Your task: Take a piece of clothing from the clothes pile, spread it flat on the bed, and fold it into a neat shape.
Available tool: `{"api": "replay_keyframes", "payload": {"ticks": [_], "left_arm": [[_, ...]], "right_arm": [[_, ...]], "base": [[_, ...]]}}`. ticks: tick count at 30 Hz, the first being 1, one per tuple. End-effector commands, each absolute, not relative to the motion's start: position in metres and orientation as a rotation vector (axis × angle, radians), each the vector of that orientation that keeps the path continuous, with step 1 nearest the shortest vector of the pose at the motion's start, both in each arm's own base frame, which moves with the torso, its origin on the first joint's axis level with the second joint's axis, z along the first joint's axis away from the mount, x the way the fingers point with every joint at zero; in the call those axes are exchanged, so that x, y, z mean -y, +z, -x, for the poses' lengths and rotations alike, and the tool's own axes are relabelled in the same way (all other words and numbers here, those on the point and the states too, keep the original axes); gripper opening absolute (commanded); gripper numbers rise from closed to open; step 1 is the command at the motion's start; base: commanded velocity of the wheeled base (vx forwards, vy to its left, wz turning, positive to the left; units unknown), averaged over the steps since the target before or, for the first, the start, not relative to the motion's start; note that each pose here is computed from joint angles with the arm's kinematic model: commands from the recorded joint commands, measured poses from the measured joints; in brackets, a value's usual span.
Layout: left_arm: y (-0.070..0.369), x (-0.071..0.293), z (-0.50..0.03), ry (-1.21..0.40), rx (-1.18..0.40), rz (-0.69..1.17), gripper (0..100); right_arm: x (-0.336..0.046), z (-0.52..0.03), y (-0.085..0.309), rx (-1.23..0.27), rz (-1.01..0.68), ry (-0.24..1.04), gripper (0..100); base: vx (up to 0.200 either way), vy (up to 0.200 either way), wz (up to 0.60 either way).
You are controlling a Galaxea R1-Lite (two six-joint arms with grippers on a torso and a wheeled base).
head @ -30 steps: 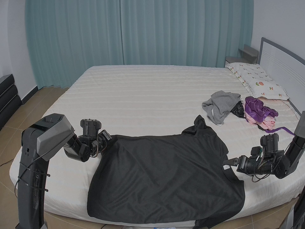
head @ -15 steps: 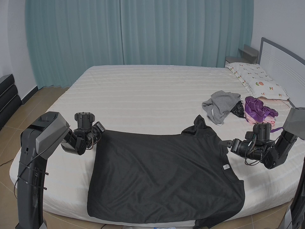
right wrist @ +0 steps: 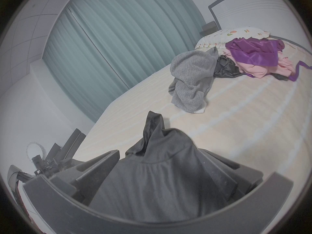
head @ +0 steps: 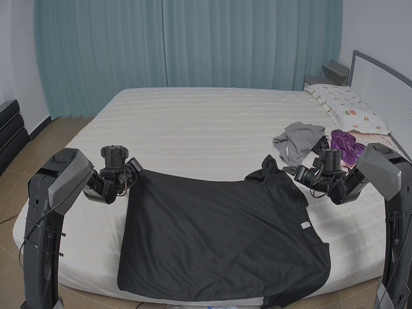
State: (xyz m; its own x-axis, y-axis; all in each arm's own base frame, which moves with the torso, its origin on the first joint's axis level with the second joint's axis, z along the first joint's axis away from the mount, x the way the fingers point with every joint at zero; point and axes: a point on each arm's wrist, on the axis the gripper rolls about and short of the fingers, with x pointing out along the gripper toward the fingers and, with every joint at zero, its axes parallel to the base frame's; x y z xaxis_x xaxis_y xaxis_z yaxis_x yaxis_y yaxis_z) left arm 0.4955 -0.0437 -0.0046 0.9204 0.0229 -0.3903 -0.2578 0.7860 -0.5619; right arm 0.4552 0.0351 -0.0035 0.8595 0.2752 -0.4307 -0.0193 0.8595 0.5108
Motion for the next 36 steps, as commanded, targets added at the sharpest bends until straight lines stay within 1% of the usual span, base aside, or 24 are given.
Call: {"api": "replay_keyframes", "payload": {"ticks": [1,6,11,16,17,25,29,33,35,36], "left_arm": [[0.001,0.043,-0.497,0.157,-0.371,0.651,0],[0.0,0.044,-0.495,0.158,-0.379,0.651,0],[-0.002,0.045,-0.495,0.158,-0.382,0.651,0],[-0.001,0.046,-0.496,0.155,-0.38,0.649,0],[-0.001,0.046,-0.496,0.155,-0.378,0.651,0],[-0.003,0.046,-0.496,0.161,-0.396,0.646,0],[0.003,0.045,-0.499,0.175,-0.367,0.642,0],[0.014,0.042,-0.507,0.2,-0.324,0.641,0],[0.016,0.042,-0.508,0.199,-0.318,0.641,0],[0.018,0.042,-0.509,0.197,-0.312,0.642,0]], "right_arm": [[-0.034,-0.487,-0.061,-0.585,-0.518,0.131,100],[-0.034,-0.507,-0.067,-0.574,-0.52,0.131,100],[-0.039,-0.516,-0.068,-0.587,-0.52,0.136,100],[-0.035,-0.521,-0.068,-0.577,-0.52,0.13,100],[-0.035,-0.521,-0.068,-0.578,-0.52,0.129,0],[-0.028,-0.523,-0.061,-0.559,-0.528,0.123,0],[-0.023,-0.527,-0.042,-0.498,-0.562,0.119,0],[-0.014,-0.532,-0.012,-0.391,-0.606,0.118,0],[-0.011,-0.532,-0.006,-0.368,-0.609,0.118,0],[-0.005,-0.535,0.008,-0.32,-0.608,0.119,0]], "base": [[0.0,0.0,0.0],[0.0,0.0,0.0],[0.0,0.0,0.0],[0.0,0.0,0.0],[0.0,0.0,0.0],[0.0,0.0,0.0],[0.0,0.0,0.0],[0.0,0.0,0.0],[0.0,0.0,0.0],[0.0,0.0,0.0]]}}
